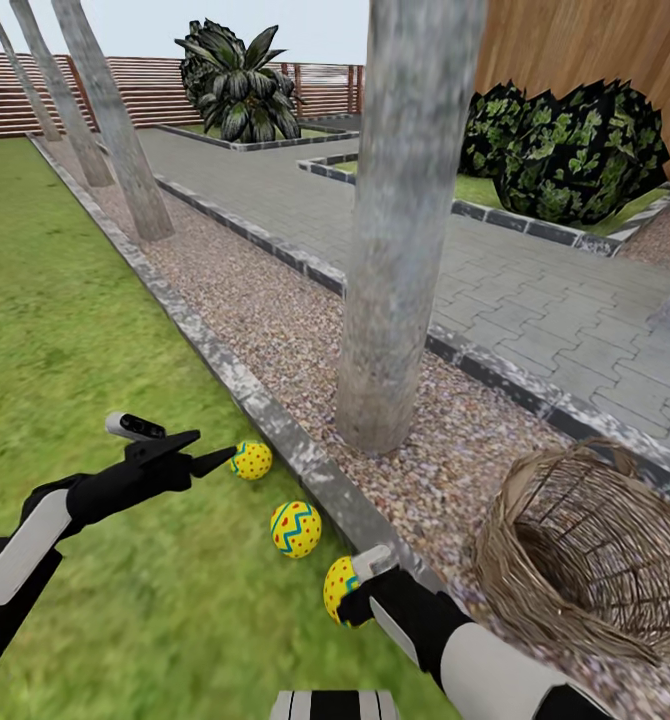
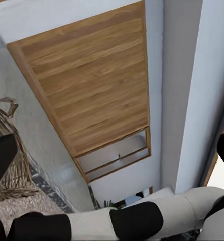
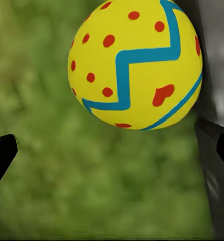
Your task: Take the three Easter eggs out of the wicker basket on the lawn in the garden, then place them on the lawn next to a single tree (choose any tree) so that all three eggs are next to the same tree and none are left in the basket.
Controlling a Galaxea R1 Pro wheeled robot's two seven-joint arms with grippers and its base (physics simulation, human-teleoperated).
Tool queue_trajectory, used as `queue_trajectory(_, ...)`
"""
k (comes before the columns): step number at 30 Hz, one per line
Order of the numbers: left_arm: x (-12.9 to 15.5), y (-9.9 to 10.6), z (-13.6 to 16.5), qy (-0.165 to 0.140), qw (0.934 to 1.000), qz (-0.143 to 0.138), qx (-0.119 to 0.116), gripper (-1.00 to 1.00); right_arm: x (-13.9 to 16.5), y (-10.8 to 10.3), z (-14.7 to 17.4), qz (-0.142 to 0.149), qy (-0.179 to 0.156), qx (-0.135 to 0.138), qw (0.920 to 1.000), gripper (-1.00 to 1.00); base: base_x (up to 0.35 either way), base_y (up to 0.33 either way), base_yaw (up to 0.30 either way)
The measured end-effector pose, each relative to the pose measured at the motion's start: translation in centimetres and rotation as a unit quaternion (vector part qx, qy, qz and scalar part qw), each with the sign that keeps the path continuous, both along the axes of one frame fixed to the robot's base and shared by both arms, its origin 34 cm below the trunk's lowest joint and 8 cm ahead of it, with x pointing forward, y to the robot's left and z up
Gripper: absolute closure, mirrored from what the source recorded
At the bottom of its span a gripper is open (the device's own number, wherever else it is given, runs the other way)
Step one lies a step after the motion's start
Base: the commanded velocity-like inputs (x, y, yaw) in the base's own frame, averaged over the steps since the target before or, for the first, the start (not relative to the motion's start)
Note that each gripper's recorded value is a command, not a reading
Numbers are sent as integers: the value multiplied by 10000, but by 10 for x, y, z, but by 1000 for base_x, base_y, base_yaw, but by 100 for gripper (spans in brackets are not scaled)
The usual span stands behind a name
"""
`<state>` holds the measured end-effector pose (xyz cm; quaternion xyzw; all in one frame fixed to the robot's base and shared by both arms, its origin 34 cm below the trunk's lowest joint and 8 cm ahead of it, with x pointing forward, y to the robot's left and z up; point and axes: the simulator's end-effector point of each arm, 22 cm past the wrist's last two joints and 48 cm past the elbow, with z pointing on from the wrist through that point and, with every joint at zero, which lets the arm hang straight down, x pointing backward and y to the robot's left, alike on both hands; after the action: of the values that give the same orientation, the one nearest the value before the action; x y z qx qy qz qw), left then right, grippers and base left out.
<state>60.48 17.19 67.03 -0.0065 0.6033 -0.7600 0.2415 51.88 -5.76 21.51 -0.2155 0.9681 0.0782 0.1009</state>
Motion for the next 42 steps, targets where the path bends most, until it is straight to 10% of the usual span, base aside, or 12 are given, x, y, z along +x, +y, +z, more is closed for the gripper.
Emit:
queue_trajectory(23, 5, 13, -93, 1860, 9810, 155, 523, -100, -60, -27, 7, -186, -30, 1, 9998, -100, 0, 0, 0)
queue_trajectory(29, -23, -5, -139, 2017, 9661, -267, 1588, -100, -84, -33, 11, -179, 162, -56, 9997, -100, 0, 0, 0)
queue_trajectory(42, -54, 11, -208, 2820, 9307, -89, 2326, -100, -104, -58, 27, -249, 308, -259, 9989, -100, 0, 0, 0)
